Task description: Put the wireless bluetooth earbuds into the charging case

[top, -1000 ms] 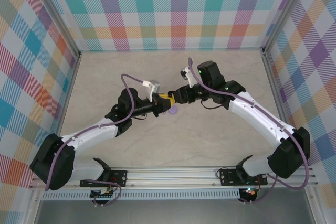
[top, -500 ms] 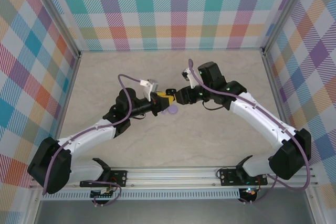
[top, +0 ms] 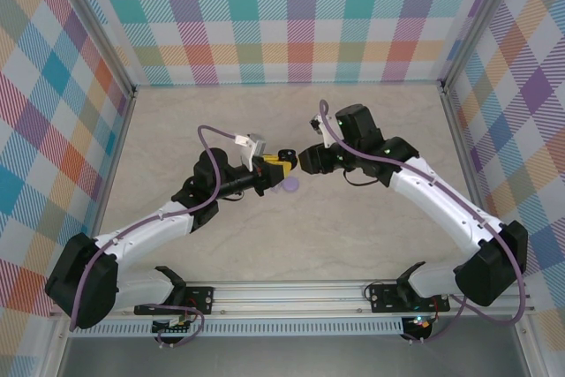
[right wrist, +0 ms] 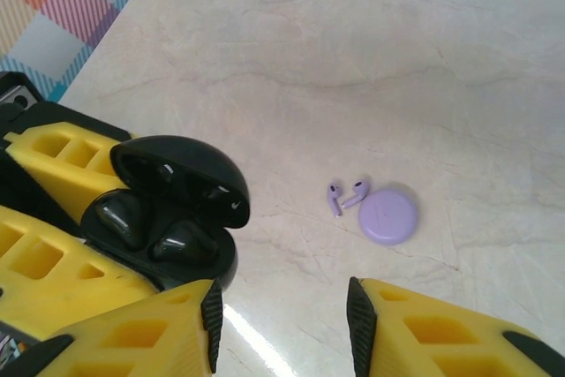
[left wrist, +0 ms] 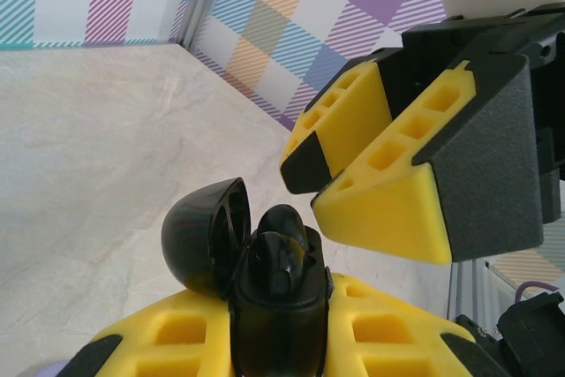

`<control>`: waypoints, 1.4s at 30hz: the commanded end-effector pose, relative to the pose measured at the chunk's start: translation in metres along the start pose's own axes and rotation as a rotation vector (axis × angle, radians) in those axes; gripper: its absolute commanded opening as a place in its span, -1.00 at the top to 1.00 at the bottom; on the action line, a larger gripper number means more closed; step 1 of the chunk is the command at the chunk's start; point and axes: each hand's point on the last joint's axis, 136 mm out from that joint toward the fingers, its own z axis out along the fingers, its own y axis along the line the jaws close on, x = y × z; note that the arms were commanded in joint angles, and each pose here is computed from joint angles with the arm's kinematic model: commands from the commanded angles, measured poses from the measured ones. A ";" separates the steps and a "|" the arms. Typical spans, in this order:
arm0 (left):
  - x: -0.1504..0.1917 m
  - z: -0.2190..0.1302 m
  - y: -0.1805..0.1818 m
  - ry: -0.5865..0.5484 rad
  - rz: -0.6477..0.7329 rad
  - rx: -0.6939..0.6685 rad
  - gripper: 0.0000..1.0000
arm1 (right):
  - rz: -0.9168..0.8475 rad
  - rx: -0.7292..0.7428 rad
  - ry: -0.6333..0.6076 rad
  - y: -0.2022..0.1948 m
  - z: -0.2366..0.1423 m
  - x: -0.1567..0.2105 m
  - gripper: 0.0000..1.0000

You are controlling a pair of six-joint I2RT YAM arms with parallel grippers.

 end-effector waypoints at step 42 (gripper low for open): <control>-0.003 0.007 -0.027 -0.026 0.032 0.105 0.93 | 0.027 -0.392 -0.075 0.027 -0.015 -0.009 0.71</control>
